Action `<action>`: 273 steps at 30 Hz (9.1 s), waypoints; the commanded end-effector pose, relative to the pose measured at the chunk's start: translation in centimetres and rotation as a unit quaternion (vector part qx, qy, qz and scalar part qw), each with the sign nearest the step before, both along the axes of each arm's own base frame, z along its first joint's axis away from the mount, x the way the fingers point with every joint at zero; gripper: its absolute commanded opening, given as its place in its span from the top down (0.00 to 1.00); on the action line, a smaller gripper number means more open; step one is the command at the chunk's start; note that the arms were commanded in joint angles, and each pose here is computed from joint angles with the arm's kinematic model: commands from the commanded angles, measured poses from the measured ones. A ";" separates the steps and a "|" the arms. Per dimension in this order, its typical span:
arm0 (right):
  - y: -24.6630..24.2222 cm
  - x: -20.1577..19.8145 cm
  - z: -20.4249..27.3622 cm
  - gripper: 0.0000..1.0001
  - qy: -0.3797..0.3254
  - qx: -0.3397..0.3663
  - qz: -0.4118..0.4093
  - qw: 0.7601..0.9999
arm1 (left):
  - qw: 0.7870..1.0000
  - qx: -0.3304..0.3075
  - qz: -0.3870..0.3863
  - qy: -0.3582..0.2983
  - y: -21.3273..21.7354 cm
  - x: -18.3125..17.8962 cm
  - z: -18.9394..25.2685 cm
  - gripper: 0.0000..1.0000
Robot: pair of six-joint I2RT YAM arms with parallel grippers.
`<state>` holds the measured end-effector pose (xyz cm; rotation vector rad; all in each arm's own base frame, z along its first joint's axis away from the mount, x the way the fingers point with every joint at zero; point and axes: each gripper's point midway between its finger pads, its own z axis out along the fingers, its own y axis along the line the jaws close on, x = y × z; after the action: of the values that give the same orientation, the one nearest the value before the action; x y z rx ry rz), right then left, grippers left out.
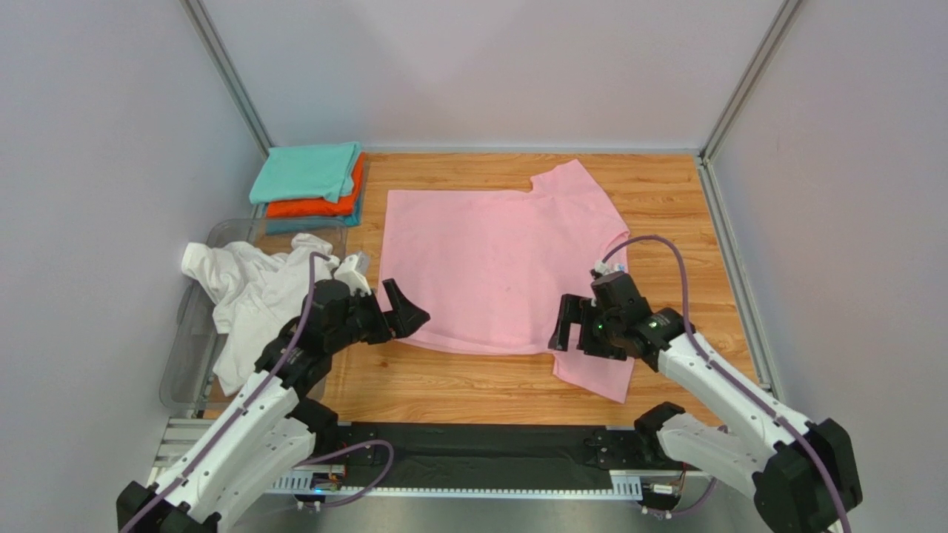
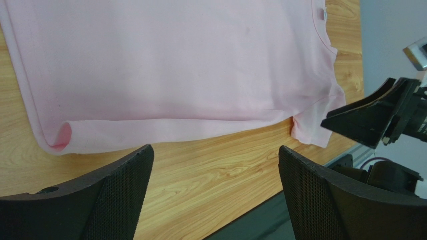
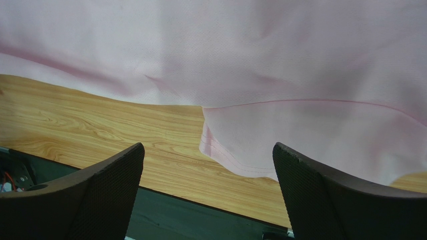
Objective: Fold and stack the t-shirts
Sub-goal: Flatten the tshirt out, then fold the tshirt
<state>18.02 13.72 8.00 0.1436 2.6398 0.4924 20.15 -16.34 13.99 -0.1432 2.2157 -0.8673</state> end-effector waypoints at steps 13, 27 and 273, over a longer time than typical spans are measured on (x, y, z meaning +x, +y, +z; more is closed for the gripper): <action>3.5 -2.9 -6.9 0.00 0.054 -0.080 0.014 0.995 | 0.999 0.029 0.042 -0.002 -0.8 5.2 -2.1 0.00; 2.3 -8.5 -8.1 0.00 0.109 -0.095 -0.001 0.989 | 0.995 0.056 0.048 0.070 -0.1 3.6 -8.1 0.00; -6.0 -6.0 -1.3 1.00 0.026 -0.008 -0.217 0.976 | 0.982 0.084 0.139 0.096 5.0 -0.1 -7.8 1.00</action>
<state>12.42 7.47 5.07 0.7112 2.5674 0.2741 21.03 -11.01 5.69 -0.4680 2.3577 -0.4762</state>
